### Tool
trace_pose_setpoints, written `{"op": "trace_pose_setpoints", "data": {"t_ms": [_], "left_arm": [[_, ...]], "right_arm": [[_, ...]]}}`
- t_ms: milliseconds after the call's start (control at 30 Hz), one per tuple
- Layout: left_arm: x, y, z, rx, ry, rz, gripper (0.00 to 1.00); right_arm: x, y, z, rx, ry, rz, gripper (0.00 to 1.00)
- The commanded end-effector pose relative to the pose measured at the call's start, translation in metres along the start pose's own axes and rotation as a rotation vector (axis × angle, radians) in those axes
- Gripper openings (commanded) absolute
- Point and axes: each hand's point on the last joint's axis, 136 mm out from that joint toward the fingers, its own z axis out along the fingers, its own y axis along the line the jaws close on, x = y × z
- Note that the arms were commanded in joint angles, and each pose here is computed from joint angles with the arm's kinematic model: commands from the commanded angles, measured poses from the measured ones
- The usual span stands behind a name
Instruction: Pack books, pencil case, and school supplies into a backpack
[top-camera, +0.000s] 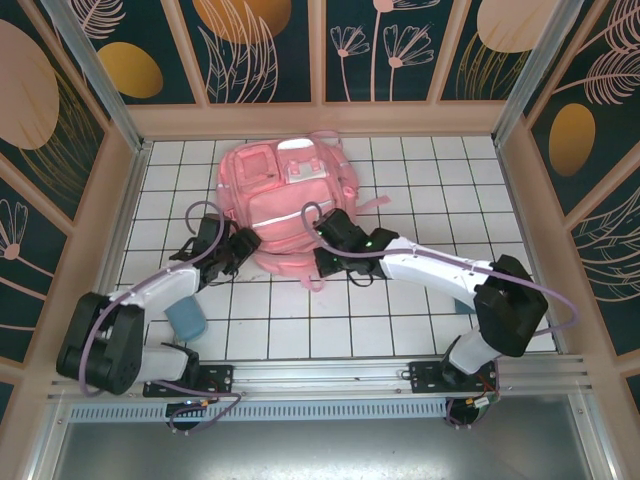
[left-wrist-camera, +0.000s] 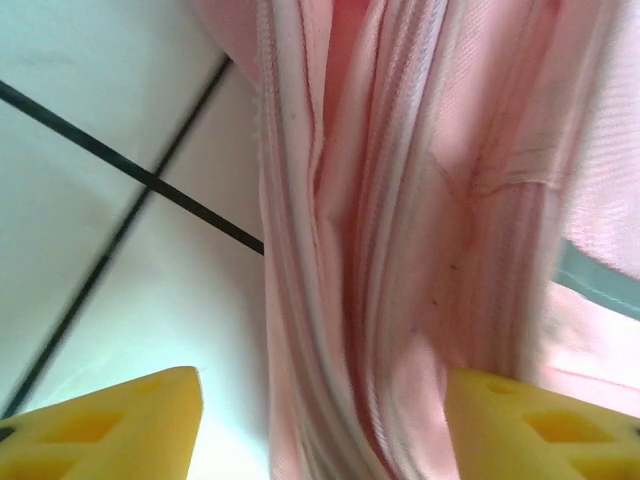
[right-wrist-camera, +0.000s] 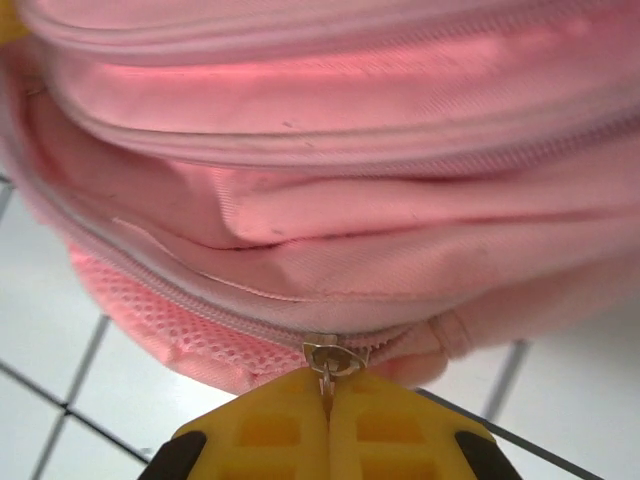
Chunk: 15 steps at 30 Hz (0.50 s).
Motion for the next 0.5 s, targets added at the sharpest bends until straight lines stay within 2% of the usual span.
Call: {"op": "trace_pose_setpoints", "data": {"t_ms": [0, 200, 333, 467], "left_arm": [[-0.007, 0.023, -0.019, -0.098, -0.068, 0.010, 0.70], [-0.010, 0.032, -0.049, -0.136, -0.112, -0.021, 0.69], [-0.001, 0.018, -0.054, -0.045, -0.071, -0.075, 0.67], [0.012, -0.003, -0.046, 0.082, 0.013, -0.147, 0.60]], "right_arm": [[-0.033, 0.064, 0.003, -0.188, -0.099, -0.055, 0.00], [-0.058, 0.104, 0.035, -0.283, -0.127, -0.061, 0.00], [-0.061, 0.114, 0.050, -0.320, -0.119, -0.060, 0.00], [-0.057, 0.118, 0.051, -0.349, -0.116, -0.065, 0.00]]}}
